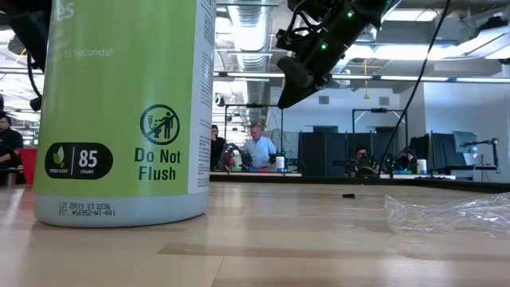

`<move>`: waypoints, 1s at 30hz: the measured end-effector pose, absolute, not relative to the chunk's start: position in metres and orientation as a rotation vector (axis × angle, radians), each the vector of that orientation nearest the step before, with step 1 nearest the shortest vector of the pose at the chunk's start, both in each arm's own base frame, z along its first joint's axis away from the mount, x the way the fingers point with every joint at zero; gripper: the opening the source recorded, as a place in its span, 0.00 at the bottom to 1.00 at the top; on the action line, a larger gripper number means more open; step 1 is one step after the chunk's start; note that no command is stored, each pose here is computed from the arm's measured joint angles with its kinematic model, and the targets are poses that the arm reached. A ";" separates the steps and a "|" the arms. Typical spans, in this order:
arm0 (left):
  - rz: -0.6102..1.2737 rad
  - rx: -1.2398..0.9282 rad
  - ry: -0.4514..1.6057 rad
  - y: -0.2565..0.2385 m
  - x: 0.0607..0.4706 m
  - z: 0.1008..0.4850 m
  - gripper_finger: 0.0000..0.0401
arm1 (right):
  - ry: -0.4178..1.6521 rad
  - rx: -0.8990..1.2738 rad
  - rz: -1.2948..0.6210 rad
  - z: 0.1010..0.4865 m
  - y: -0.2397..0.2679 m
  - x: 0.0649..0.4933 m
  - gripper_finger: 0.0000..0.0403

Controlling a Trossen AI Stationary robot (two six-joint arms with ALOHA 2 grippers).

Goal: Pick & Place Travel size toiletries
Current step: Put the silver nail cutter into the bottom red bin

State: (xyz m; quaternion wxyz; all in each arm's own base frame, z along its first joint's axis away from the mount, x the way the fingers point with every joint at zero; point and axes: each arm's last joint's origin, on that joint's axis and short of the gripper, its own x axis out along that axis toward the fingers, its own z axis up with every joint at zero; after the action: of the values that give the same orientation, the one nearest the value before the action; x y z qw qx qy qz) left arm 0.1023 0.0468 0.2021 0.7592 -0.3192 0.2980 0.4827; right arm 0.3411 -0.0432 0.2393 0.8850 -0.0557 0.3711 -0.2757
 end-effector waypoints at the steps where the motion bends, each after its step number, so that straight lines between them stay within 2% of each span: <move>1: 1.062 -0.696 0.664 0.048 0.103 0.201 0.08 | 0.772 -0.116 -0.573 0.239 -0.043 0.341 0.24; 9: 1.095 -0.707 0.754 0.055 0.110 0.213 0.09 | 0.776 -0.119 -0.572 0.239 -0.043 0.341 0.24; 16: 1.094 -0.716 0.904 0.057 0.117 0.203 0.10 | 0.784 -0.125 -0.570 0.239 -0.043 0.340 0.24; 30: 1.084 -0.675 0.977 0.058 0.121 0.197 0.18 | 0.792 -0.127 -0.555 0.238 -0.037 0.340 0.24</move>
State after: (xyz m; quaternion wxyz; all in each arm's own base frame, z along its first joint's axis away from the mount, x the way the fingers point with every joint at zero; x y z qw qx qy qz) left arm 0.1215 0.0576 0.1966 0.6940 -0.3022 0.4377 0.4853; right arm 0.3404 -0.0373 0.2379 0.8834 -0.0609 0.3805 -0.2669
